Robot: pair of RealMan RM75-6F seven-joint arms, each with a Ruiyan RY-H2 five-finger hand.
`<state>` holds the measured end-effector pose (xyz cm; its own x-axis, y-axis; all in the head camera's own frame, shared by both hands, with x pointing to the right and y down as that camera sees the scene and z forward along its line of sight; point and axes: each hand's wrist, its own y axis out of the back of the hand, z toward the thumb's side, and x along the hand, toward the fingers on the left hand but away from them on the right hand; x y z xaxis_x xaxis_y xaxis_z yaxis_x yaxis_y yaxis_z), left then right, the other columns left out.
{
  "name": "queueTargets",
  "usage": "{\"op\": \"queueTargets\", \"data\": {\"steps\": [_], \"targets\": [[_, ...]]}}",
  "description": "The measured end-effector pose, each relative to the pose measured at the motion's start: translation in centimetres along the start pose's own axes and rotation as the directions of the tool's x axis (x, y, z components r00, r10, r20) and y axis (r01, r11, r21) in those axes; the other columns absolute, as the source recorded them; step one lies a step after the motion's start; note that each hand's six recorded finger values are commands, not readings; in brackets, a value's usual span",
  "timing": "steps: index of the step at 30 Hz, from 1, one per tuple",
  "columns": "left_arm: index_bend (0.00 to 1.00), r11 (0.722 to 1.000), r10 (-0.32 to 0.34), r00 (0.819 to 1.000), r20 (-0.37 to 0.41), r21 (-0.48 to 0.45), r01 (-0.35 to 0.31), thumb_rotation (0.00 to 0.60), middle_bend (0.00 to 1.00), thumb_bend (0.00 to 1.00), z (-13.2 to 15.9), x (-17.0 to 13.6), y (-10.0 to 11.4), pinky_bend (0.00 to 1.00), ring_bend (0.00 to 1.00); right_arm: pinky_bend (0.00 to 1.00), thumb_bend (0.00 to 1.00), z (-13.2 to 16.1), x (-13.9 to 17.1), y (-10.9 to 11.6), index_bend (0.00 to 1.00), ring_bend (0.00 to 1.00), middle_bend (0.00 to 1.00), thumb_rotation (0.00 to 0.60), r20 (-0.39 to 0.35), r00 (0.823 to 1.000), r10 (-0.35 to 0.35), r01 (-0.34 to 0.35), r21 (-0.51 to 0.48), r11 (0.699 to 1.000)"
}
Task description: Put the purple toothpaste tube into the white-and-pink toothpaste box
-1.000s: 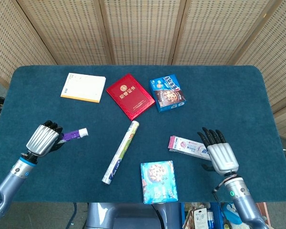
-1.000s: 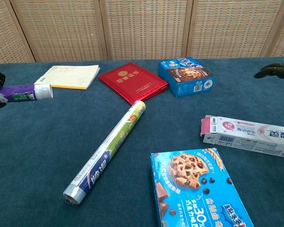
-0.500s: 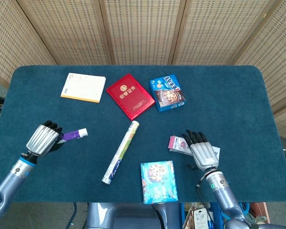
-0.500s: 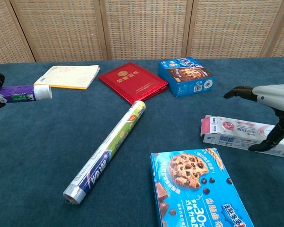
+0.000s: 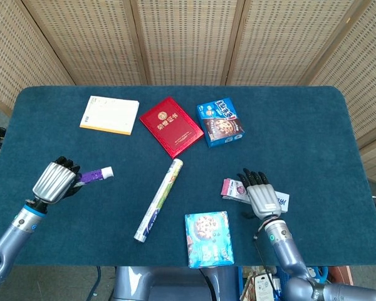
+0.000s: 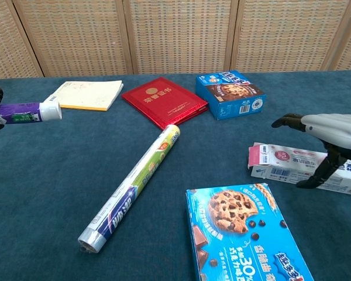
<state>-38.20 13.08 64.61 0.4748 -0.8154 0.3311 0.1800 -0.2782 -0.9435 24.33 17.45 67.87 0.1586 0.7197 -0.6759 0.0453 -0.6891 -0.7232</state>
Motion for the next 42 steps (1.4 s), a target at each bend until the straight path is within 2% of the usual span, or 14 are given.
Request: {"op": "queueTargets", "data": {"steps": [10, 21, 25, 30, 33, 35, 38, 42], "targets": [[0.93, 1.000, 0.011, 1.000, 0.003, -0.004, -0.011, 0.600, 0.69, 0.38, 0.4, 0.0, 0.4, 0.44, 0.52, 0.00, 0.21, -0.6, -0.8, 1.1, 0.00, 0.00, 0.00, 0.600, 0.014, 1.000, -0.010, 0.010, 0.019, 1.000], [0.93, 1.000, 0.005, 1.000, 0.001, 0.004, -0.005, 0.600, 0.69, 0.38, 0.4, 0.0, 0.3, 0.44, 0.52, 0.00, 0.21, -2.7, -1.6, -0.3, 0.01, 0.00, 0.00, 0.600, 0.065, 0.998, 0.025, -0.027, 0.018, 0.999], [0.93, 1.000, 0.007, 1.000, 0.001, 0.005, -0.007, 0.600, 0.69, 0.38, 0.4, 0.0, 0.4, 0.44, 0.52, 0.00, 0.21, -3.3, -1.8, -1.1, 0.05, 0.00, 0.00, 0.600, 0.078, 0.996, 0.041, -0.042, 0.013, 0.999], [0.93, 1.000, 0.006, 1.000, 0.000, 0.007, -0.006, 0.600, 0.69, 0.38, 0.3, -0.1, 0.4, 0.44, 0.52, 0.00, 0.21, -4.0, -2.2, -1.8, 0.19, 0.00, 0.01, 0.600, 0.092, 0.995, 0.040, -0.041, 0.007, 0.999], [0.93, 1.000, 0.005, 1.000, -0.002, 0.008, -0.005, 0.600, 0.69, 0.38, 0.2, 0.0, 0.4, 0.44, 0.52, 0.01, 0.21, -4.2, -2.3, -1.8, 0.33, 0.01, 0.14, 0.600, 0.097, 0.995, 0.022, -0.022, 0.004, 1.000], [0.93, 1.000, 0.005, 1.000, -0.003, 0.008, -0.005, 0.600, 0.69, 0.38, 0.2, 0.0, 0.4, 0.44, 0.52, 0.11, 0.21, -4.2, -2.3, -1.8, 0.43, 0.11, 0.28, 0.600, 0.100, 0.995, 0.011, -0.011, -0.002, 1.000], [0.93, 1.000, 0.007, 1.000, 0.000, 0.006, -0.007, 0.600, 0.69, 0.38, 0.3, 0.0, 0.3, 0.44, 0.52, 0.24, 0.21, -4.2, -2.3, -1.6, 0.55, 0.27, 0.43, 0.600, 0.102, 0.995, -0.023, 0.025, -0.016, 1.000], [0.93, 1.000, 0.009, 1.000, 0.004, 0.006, -0.009, 0.600, 0.69, 0.38, 0.4, 0.0, 0.4, 0.44, 0.52, 0.33, 0.21, -3.9, -2.3, -1.1, 0.63, 0.37, 0.52, 0.600, 0.092, 0.992, -0.086, 0.089, -0.031, 0.996]]}}
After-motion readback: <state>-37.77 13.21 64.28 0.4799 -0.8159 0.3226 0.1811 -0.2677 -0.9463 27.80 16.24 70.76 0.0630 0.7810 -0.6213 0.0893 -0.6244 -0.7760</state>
